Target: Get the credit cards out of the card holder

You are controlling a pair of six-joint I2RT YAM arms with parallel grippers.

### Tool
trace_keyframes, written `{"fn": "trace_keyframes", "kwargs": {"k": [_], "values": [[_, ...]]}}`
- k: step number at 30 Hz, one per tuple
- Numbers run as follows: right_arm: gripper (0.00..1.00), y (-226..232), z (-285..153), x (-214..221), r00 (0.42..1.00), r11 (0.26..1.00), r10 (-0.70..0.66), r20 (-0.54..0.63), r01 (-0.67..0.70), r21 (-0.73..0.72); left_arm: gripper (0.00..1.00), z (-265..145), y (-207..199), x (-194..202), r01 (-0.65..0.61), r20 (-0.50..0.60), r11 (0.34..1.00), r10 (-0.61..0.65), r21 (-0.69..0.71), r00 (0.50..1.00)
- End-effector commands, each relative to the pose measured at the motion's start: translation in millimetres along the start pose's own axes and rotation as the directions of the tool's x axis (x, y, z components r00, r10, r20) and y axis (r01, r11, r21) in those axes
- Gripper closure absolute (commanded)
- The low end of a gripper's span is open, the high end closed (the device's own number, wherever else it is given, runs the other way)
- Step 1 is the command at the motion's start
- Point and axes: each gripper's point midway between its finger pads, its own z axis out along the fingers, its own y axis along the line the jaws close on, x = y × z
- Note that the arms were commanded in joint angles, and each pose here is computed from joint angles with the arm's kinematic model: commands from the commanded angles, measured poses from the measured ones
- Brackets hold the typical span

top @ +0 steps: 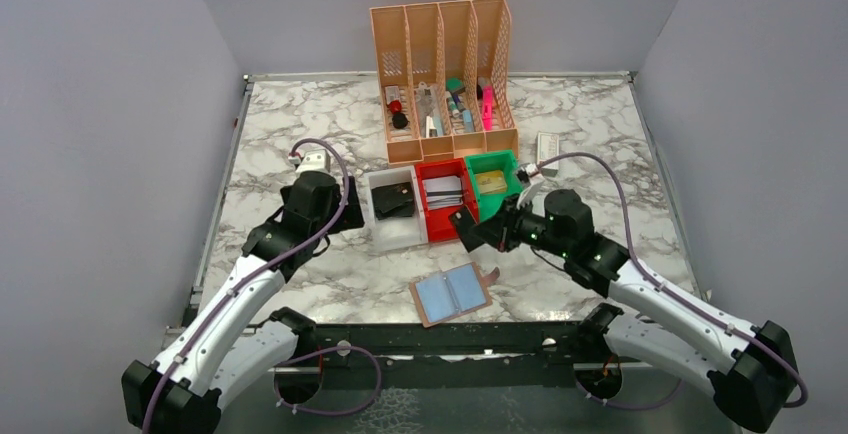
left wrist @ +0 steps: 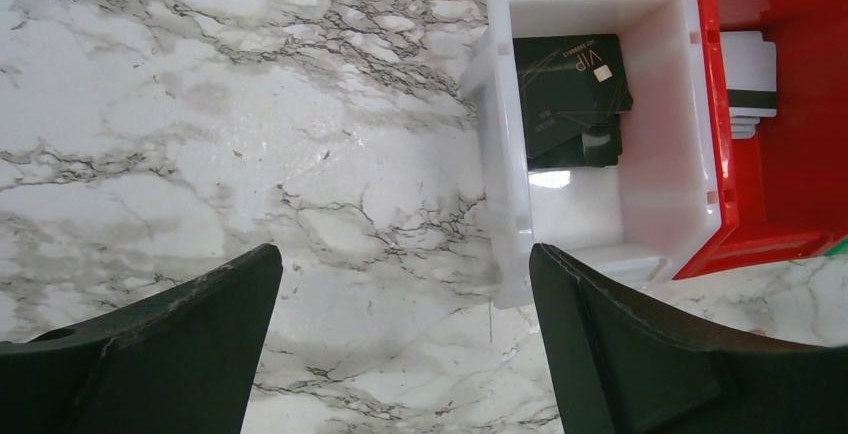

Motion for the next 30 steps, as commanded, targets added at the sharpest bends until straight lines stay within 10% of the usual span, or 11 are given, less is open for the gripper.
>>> {"fn": "trace_keyframes", "kwargs": {"k": [1, 16, 30], "values": [[0.99, 22, 11, -43, 0.991, 0.994, -0.09, 0.096, 0.096, -0.058, 0.02, -7, 9, -3, 0.024, 0.048, 0.999, -0.023, -0.021, 0.999], [0.99, 43, 77, -72, 0.924, 0.927, -0.376, 0.066, 0.376, 0.017, 0.01, -4, 12, -2, 0.012, 0.039, 0.999, -0.01, -0.044, 0.999], [0.98, 55, 147, -56, 0.74, 0.739, -0.671, 0.045, 0.673, -0.041, 0.01, -7, 14, -5, 0.015, 0.055, 0.999, -0.012, -0.045, 0.998]]}}
